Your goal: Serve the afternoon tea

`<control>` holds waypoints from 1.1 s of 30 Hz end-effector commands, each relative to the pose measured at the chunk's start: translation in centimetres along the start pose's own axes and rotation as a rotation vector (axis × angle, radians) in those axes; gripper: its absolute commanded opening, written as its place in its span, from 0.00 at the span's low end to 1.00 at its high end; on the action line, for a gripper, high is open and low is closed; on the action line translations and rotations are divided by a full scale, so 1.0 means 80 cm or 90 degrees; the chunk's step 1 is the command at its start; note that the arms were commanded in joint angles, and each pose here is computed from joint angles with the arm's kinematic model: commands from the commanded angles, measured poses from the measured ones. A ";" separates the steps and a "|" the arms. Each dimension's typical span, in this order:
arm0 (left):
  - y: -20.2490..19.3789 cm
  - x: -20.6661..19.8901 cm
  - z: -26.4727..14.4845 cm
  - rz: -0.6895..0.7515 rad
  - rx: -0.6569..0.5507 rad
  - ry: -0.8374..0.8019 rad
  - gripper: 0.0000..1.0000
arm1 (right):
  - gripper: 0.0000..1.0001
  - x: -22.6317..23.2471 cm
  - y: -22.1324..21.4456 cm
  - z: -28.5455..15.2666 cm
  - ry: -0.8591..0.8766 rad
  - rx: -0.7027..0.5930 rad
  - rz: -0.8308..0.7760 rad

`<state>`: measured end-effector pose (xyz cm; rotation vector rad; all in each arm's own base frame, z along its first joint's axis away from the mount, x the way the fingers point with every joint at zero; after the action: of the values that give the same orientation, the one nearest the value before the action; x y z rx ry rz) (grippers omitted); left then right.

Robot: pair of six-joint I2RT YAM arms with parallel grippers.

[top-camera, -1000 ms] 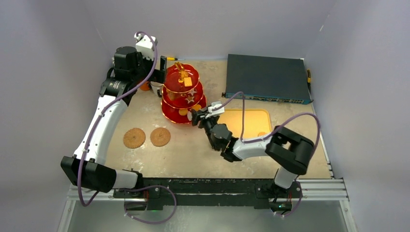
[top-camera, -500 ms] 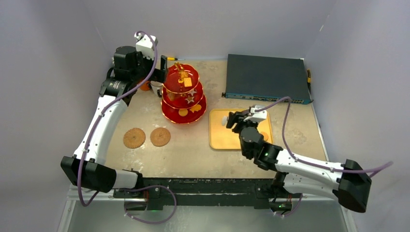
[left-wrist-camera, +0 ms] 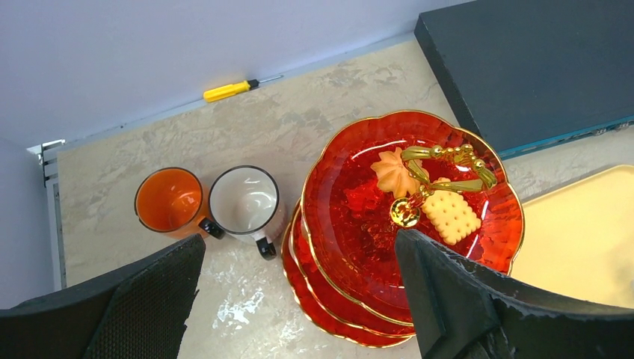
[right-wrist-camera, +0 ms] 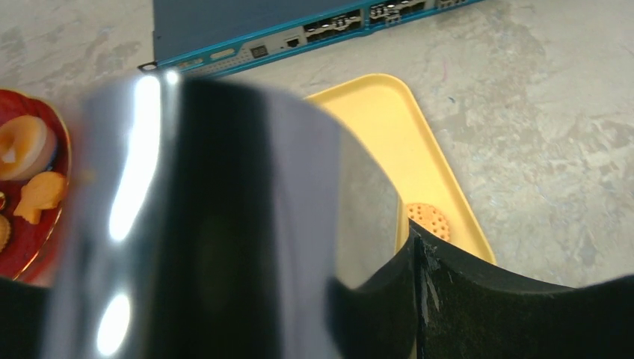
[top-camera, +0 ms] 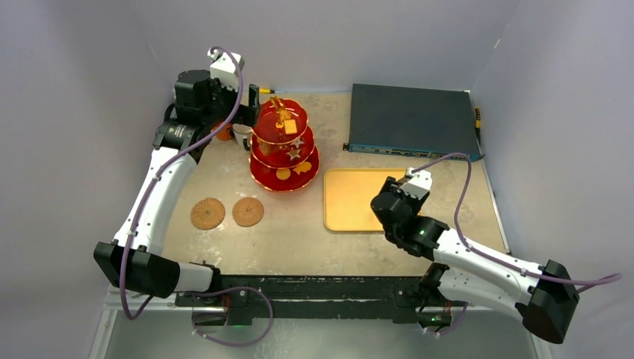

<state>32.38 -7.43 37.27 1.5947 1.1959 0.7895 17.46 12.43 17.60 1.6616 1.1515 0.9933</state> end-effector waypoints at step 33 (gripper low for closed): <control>0.053 0.002 0.003 0.023 -0.092 -0.012 0.99 | 0.71 -0.055 0.021 0.035 -0.264 -0.020 0.082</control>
<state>33.10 -7.63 38.61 1.5586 1.1510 0.8155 18.32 7.42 16.57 1.8150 0.8341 0.6932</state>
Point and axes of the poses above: each gripper's point midway between its finger pads, its own z axis out along the fingers, its own x axis along the line the jaws close on, y = z × x, the point moved 9 cm from there along -z, back along the fingers, and after that the axes turned 4 degrees about -z, right-handed, at the moved point
